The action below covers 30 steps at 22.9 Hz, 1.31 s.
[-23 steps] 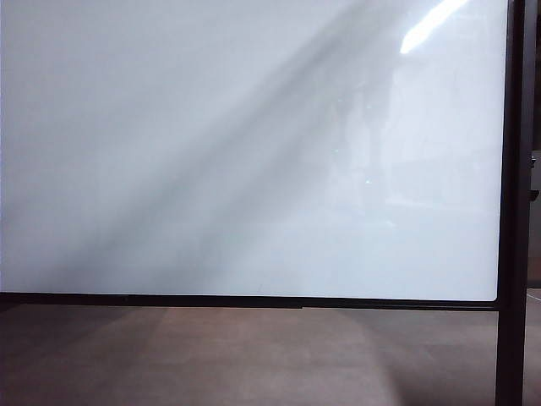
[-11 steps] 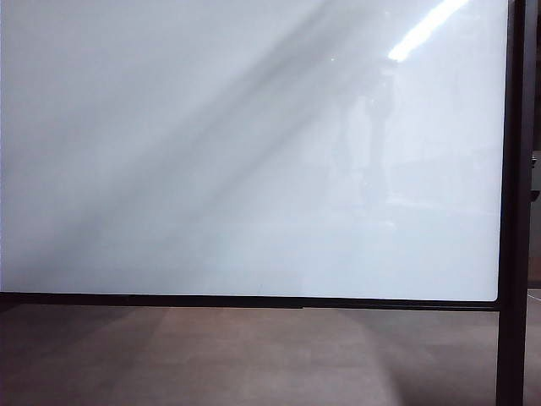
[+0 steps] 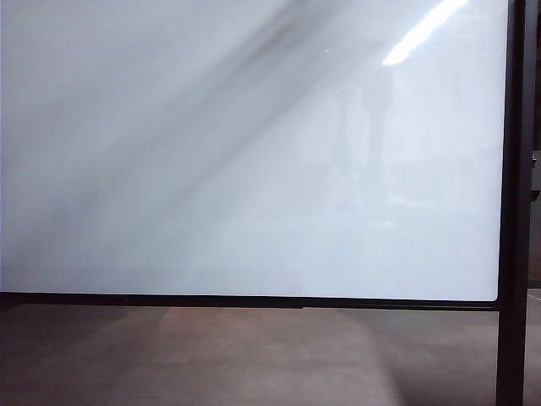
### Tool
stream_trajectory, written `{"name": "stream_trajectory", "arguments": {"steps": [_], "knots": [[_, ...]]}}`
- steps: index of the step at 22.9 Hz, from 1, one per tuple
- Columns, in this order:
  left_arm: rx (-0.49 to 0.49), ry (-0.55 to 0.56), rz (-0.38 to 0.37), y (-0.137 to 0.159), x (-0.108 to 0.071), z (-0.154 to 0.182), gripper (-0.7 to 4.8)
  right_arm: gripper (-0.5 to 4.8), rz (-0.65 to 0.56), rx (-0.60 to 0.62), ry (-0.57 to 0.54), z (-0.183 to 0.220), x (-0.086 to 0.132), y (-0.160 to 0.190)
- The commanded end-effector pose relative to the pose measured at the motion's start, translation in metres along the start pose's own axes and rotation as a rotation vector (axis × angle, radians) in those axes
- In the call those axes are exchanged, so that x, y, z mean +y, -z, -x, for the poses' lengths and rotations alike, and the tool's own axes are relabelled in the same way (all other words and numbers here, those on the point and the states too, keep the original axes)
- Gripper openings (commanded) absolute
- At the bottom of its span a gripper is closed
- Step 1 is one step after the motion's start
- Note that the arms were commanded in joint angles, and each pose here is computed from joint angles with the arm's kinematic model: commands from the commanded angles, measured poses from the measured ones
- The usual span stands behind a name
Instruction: Reach to the right to find the marker pen, pick it up, and write the number 8 on the whiteboard.
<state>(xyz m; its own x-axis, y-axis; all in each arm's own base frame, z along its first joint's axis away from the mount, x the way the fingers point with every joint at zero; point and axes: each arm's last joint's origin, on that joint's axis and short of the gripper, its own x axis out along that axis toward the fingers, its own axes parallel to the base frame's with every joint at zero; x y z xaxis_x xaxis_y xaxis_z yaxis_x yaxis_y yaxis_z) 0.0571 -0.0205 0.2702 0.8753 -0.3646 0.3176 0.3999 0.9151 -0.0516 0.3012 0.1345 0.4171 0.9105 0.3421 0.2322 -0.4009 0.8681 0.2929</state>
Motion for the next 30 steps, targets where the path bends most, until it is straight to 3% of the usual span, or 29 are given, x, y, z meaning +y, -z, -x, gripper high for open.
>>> {"name": "stream_trajectory", "arguments": {"steps": [1, 23, 30], "knots": [[-0.016, 0.005, 0.001, -0.004, 0.0, 0.0, -0.05, -0.06, 0.004, -0.043, -0.009, -0.004, 0.003, -0.009], [-0.028, 0.006, 0.0, -0.011, -0.001, 0.002, -0.05, -0.06, 0.009, 0.019, 0.017, -0.021, -0.004, 0.018], [-0.028, 0.006, 0.0, -0.011, -0.001, 0.002, -0.05, -0.06, 0.014, 0.096, 0.043, -0.021, -0.008, 0.033]]}}
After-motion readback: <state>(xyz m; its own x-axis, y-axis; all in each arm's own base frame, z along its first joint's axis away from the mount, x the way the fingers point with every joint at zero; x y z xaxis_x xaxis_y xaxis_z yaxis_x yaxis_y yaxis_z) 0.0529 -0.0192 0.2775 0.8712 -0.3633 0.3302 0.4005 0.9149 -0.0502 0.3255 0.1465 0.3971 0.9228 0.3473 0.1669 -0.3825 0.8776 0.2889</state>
